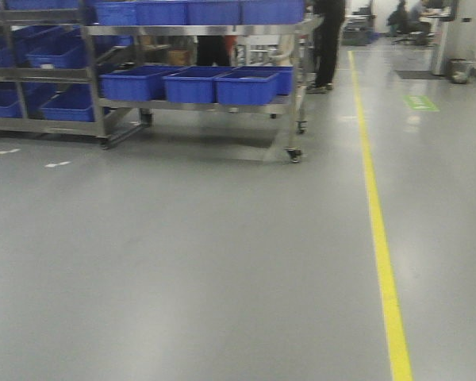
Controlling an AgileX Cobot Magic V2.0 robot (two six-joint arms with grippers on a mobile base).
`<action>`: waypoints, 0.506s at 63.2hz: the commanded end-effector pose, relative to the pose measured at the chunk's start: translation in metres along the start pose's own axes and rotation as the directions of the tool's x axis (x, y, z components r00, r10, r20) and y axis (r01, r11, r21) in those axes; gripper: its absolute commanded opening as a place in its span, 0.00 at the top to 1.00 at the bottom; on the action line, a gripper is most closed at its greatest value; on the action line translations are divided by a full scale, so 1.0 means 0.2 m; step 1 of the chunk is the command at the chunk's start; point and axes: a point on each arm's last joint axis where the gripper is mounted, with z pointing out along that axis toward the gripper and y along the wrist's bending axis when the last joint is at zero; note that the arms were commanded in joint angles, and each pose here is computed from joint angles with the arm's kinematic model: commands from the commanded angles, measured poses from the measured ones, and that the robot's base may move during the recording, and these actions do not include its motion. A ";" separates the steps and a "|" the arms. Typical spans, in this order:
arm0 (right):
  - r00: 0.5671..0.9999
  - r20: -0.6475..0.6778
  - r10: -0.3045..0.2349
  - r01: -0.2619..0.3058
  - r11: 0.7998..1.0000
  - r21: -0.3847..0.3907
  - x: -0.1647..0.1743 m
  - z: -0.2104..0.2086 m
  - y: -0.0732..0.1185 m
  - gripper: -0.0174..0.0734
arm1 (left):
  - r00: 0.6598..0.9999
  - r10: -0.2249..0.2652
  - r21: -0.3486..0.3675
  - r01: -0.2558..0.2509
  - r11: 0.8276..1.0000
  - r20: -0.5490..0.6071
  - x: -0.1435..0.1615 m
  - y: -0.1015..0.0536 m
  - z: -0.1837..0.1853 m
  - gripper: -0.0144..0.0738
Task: Pick and sort blue part to right shelf
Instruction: 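Drive the base away from the table holding both parts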
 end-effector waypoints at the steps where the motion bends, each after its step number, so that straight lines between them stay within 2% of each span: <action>1: 0.993 0.119 -0.017 0.016 1.000 0.009 -0.09 -0.01 0.00 0.37 | 0.994 -0.005 -0.024 0.008 1.000 0.107 -0.08 0.01 -0.01 0.54; 32: 0.993 0.119 -0.017 0.016 1.000 0.009 -0.09 -0.01 0.00 0.37 | 0.994 -0.005 -0.024 0.008 1.000 0.107 -0.08 0.01 -0.01 0.54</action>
